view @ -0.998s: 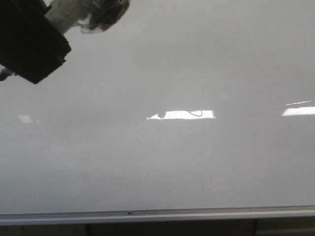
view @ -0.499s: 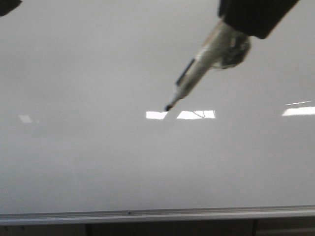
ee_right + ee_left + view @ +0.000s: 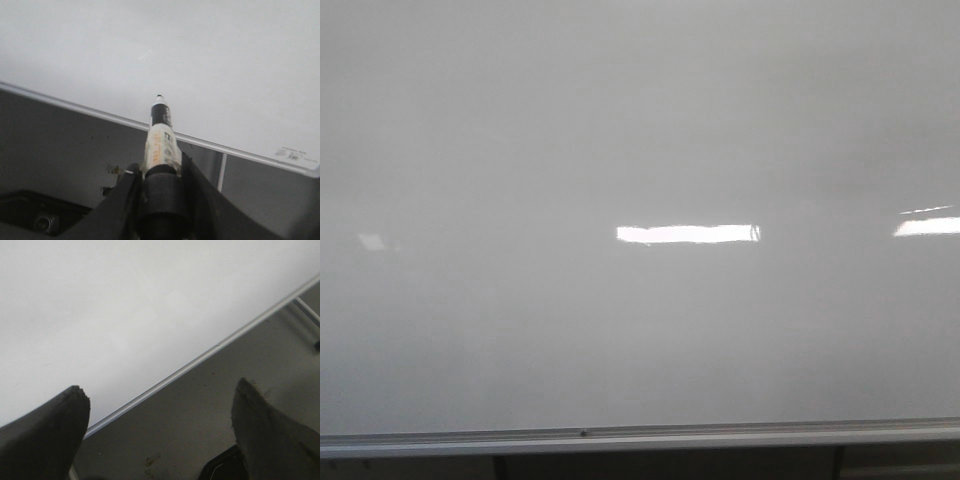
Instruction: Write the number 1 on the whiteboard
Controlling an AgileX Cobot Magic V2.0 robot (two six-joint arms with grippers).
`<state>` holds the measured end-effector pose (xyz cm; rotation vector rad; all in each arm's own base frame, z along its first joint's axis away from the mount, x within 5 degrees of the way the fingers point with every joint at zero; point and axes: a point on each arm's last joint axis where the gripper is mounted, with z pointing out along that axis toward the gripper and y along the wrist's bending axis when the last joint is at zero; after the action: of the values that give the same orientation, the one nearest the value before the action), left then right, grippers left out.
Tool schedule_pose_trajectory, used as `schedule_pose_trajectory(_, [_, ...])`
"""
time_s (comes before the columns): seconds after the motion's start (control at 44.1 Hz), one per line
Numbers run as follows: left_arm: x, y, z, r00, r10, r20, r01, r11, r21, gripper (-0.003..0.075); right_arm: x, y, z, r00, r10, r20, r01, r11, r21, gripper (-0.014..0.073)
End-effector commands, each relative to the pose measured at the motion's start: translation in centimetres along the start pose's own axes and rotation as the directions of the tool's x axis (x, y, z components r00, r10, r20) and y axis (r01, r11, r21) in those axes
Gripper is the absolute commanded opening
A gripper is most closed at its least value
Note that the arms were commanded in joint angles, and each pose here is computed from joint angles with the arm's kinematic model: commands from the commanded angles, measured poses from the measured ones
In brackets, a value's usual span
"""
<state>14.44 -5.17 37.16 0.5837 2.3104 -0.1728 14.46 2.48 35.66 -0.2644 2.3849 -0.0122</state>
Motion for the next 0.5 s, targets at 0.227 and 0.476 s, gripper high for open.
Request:
schedule_pose_trajectory(0.227, [0.1,2.7,-0.5,0.975,-0.198,0.104,0.209,0.972,-0.108,0.0564,1.9,-1.6,0.7,0.935,0.234,0.267,-0.247,0.969,0.017,-0.0001])
schedule_pose_trajectory(0.476, [-0.1,2.8,-0.6,0.972,-0.196,0.13,0.21,0.971,-0.112,0.0564,-0.7,-2.0,2.4,0.89,0.232,0.392,-0.25,0.968,-0.005,-0.0001])
